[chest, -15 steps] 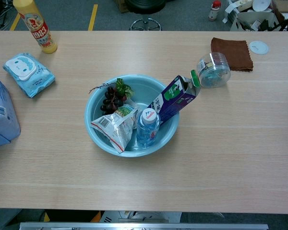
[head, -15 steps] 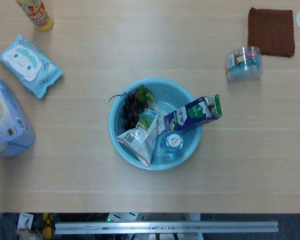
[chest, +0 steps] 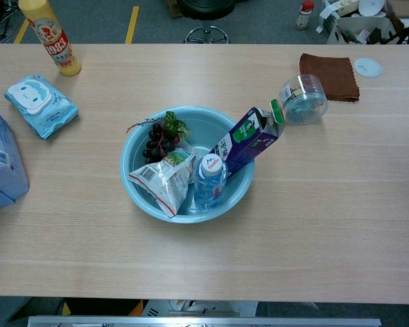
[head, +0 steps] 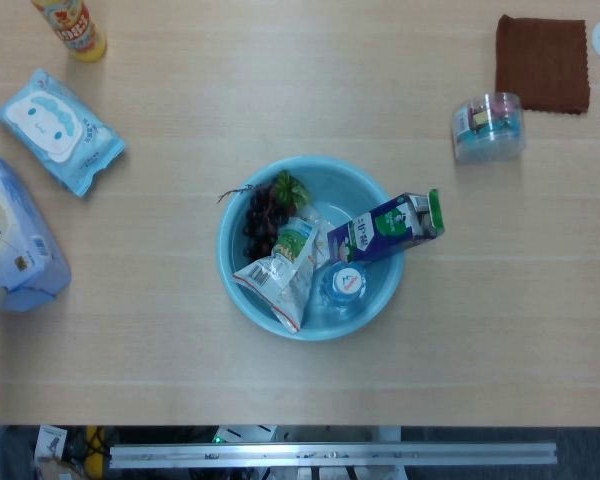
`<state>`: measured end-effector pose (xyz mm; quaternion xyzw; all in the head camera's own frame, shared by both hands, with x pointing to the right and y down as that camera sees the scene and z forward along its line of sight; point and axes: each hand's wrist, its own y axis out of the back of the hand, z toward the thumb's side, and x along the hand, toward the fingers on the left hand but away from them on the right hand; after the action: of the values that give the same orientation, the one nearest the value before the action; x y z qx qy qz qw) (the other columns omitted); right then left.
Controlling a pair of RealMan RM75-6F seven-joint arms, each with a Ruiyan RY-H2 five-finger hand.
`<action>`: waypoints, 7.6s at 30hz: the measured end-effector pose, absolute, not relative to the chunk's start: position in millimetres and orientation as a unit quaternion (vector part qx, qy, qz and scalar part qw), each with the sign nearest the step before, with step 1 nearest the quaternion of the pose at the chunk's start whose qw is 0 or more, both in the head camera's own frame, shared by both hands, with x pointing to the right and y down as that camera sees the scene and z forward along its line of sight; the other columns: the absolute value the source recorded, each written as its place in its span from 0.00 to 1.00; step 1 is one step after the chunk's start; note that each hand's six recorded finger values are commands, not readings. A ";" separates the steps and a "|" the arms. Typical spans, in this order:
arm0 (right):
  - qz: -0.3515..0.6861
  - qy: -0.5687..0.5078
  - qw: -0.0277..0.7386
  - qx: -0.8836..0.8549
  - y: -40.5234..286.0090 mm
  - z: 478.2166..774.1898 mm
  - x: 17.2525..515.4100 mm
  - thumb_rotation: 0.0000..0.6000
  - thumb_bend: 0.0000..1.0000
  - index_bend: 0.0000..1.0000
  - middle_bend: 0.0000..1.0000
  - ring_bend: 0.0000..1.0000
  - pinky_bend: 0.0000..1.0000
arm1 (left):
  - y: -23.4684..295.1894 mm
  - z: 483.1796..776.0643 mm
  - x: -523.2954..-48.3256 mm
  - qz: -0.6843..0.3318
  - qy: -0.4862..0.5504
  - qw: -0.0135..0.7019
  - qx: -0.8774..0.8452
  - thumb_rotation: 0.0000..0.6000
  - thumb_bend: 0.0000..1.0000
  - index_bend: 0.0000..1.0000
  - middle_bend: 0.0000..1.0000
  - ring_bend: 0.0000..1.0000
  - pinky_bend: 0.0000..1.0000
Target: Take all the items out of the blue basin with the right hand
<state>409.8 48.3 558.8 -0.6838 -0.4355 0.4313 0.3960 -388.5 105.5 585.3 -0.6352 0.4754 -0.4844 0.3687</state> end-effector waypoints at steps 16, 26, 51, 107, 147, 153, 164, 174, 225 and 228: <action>0.432 -0.276 0.423 -0.747 10.5 597.8 288.3 1.00 0.00 0.29 0.30 0.29 0.57 | 116.5 588.7 -404.5 -0.508 0.476 0.346 -0.629 1.00 0.05 0.10 0.16 0.12 0.17; 0.440 -0.196 0.439 -0.758 15.1 630.7 223.6 1.00 0.00 0.25 0.27 0.24 0.57 | 118.2 591.5 -413.8 -0.513 0.481 0.337 -0.626 1.00 0.05 0.10 0.16 0.12 0.17; 0.508 -0.149 0.418 -0.738 4.8 685.2 179.6 1.00 0.19 0.43 0.38 0.43 0.76 | 122.6 587.7 -423.2 -0.508 0.491 0.332 -0.624 1.00 0.05 0.10 0.16 0.12 0.17; 0.540 -0.337 0.385 -0.668 -63.4 633.9 306.7 1.00 0.34 0.63 0.51 0.64 0.91 | 117.5 589.7 -405.9 -0.499 0.480 0.335 -0.639 1.00 0.05 0.10 0.16 0.12 0.17; 0.446 -0.232 0.346 -0.792 -14.0 650.8 225.1 1.00 0.00 0.00 0.11 0.10 0.52 | 120.0 586.0 -405.5 -0.498 0.481 0.340 -0.636 1.00 0.05 0.10 0.16 0.12 0.17; 0.401 -0.178 0.352 -0.827 16.2 643.2 200.1 1.00 0.00 0.00 0.11 0.10 0.52 | 122.6 583.8 -408.8 -0.501 0.485 0.339 -0.632 1.00 0.05 0.10 0.16 0.12 0.17; 0.407 -0.110 0.377 -0.825 49.2 656.5 192.4 1.00 0.00 0.00 0.11 0.10 0.52 | 124.7 582.6 -410.9 -0.501 0.487 0.338 -0.630 1.00 0.05 0.10 0.16 0.12 0.17; 0.408 -0.100 0.373 -0.828 58.2 673.3 184.0 1.00 0.00 0.02 0.16 0.15 0.53 | 126.1 583.5 -412.6 -0.503 0.488 0.335 -0.630 1.00 0.05 0.10 0.16 0.12 0.17; 0.402 -0.166 0.340 -0.834 34.1 665.7 174.9 1.00 0.34 0.49 0.43 0.51 0.83 | 126.6 584.5 -417.4 -0.505 0.488 0.334 -0.629 1.00 0.05 0.10 0.16 0.12 0.17; 0.395 -0.195 0.341 -0.831 18.2 648.3 182.6 1.00 0.34 0.49 0.43 0.51 0.83 | 126.4 583.7 -415.9 -0.503 0.487 0.336 -0.630 1.00 0.05 0.10 0.16 0.12 0.17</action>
<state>182.6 18.2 648.3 -0.8305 -0.1950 0.3950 0.3409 -415.9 126.4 583.7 -0.6303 0.4866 -0.5034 0.3355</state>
